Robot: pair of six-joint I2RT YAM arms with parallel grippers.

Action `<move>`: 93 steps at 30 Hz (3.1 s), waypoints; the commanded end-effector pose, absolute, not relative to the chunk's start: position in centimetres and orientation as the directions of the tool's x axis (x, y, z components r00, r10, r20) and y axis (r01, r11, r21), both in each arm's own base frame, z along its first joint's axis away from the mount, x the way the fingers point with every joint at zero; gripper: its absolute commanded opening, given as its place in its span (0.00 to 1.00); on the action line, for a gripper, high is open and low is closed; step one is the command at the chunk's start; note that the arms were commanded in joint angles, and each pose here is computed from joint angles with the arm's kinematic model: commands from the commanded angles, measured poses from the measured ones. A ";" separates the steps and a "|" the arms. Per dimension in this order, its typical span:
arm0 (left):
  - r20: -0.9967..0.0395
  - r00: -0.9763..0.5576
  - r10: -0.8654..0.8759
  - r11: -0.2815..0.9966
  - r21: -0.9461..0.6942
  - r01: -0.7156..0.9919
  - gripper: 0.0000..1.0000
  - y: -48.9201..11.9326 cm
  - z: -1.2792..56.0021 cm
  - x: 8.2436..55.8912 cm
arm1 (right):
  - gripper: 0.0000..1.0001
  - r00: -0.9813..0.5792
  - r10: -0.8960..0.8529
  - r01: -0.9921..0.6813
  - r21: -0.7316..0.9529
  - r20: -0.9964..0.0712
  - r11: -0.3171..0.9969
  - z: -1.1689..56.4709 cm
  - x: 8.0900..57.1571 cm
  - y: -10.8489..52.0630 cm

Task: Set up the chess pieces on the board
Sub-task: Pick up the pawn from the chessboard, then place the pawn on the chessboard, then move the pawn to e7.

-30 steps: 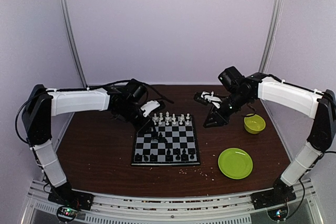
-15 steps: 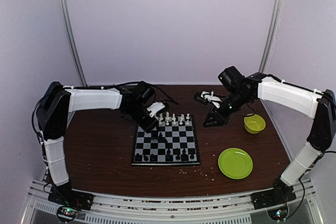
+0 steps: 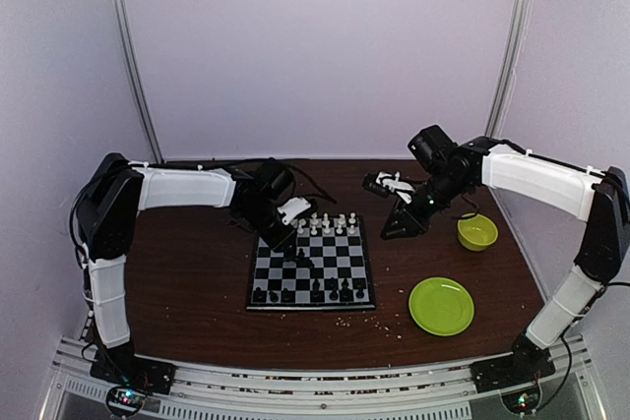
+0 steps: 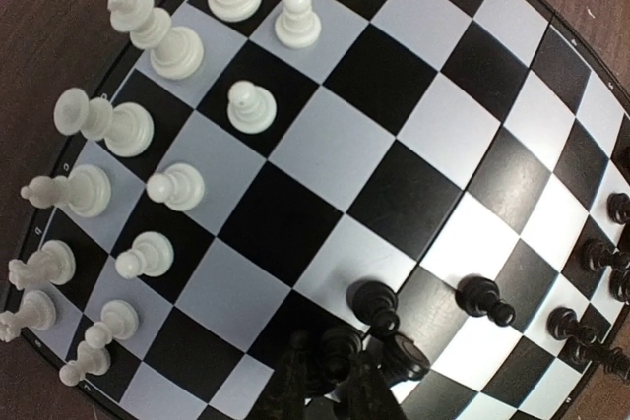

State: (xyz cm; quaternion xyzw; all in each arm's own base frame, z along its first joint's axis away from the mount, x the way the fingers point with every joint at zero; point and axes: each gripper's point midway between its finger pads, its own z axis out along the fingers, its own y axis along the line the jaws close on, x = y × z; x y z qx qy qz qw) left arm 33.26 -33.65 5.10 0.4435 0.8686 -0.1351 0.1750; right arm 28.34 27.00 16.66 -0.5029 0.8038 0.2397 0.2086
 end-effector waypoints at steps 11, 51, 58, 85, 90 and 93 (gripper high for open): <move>-0.478 -0.511 0.715 0.561 -0.045 0.827 0.09 -34.8 7.1 34.2 | 0.25 -0.416 -0.717 -0.906 0.185 -0.560 0.381 15.9 28.5 26.9; -0.427 -0.463 0.776 0.429 -0.180 0.885 0.08 -36.9 6.7 24.7 | 0.25 -0.427 -0.715 -0.902 0.208 -0.553 0.377 15.7 28.3 27.1; -0.432 -0.467 0.772 0.454 -0.140 0.880 0.21 -37.0 6.4 25.7 | 0.25 -0.429 -0.716 -0.902 0.213 -0.551 0.376 15.6 28.2 27.2; -0.432 -0.467 0.771 0.451 -0.148 0.880 0.15 -38.4 4.9 26.6 | 0.25 -0.430 -0.722 -0.902 0.212 -0.542 0.377 15.3 28.3 27.1; -0.430 -0.467 0.772 0.451 -0.147 0.880 0.10 -37.6 5.6 26.0 | 0.25 -0.431 -0.723 -0.901 0.214 -0.540 0.378 15.2 28.2 27.1; -0.428 -0.469 0.772 0.451 -0.150 0.880 0.09 -36.9 6.0 25.3 | 0.25 -0.430 -0.723 -0.901 0.214 -0.540 0.376 15.2 28.2 27.1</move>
